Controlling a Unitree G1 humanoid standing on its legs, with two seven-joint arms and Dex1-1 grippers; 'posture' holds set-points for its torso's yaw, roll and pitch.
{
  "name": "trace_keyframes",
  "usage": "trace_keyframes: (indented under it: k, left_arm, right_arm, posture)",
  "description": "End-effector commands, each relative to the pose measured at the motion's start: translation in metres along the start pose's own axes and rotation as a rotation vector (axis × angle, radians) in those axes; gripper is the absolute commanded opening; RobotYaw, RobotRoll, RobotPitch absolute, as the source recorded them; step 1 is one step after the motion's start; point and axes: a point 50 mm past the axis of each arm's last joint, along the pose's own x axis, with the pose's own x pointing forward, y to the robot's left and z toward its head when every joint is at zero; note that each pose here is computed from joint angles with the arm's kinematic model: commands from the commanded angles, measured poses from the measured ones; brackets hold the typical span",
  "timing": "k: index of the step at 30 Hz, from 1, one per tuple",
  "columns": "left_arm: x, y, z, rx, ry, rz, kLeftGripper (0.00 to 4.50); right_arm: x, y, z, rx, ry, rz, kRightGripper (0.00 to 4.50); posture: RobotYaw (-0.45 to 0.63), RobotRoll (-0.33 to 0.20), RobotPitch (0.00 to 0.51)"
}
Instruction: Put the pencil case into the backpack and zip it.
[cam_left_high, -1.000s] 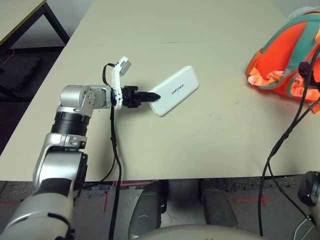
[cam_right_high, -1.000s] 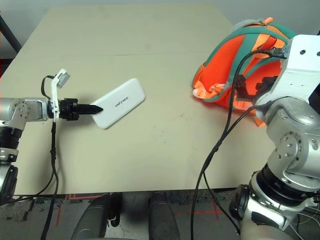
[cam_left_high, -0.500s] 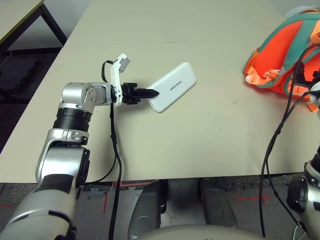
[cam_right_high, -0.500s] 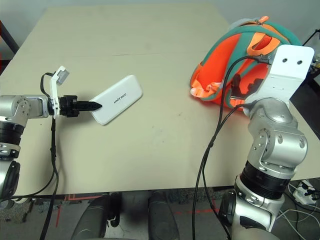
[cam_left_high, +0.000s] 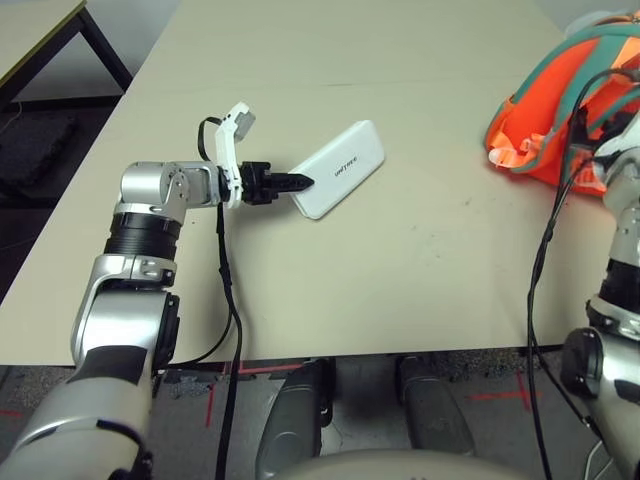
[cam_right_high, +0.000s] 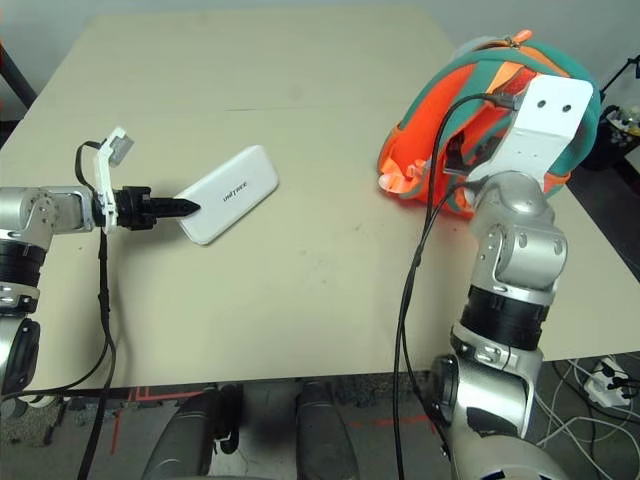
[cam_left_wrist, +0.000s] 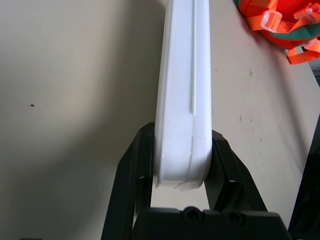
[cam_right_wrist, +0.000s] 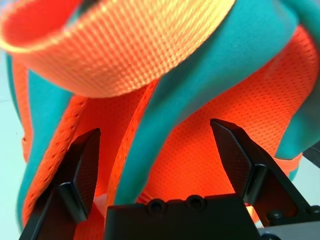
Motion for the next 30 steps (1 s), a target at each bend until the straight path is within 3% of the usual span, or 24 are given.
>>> trace_keyframes:
  k: [1, 8, 16, 30]
  left_arm:
    - [-0.005, 0.007, -0.010, -0.020, 0.024, 0.059, 1.43]
    - [-0.008, 0.005, -0.016, -0.031, 0.037, 0.063, 1.43]
    - [-0.004, 0.005, -0.018, -0.039, 0.054, 0.059, 1.43]
    - [-0.007, 0.003, -0.028, -0.066, 0.048, 0.059, 1.43]
  right_arm:
    - [-0.002, 0.002, -0.005, -0.002, 0.022, 0.011, 4.50]
    - [-0.034, -0.023, 0.006, 0.005, 0.070, -0.026, 4.50]
    - [-0.061, -0.020, 0.028, 0.056, 0.078, 0.033, 4.50]
    - [-0.044, -0.011, 0.024, 0.079, 0.075, 0.097, 4.50]
  posture:
    - [0.03, 0.000, 0.202]
    - [0.01, 0.000, 0.223]
    - [-0.04, 0.000, 0.236]
    - [0.01, 0.000, 0.240]
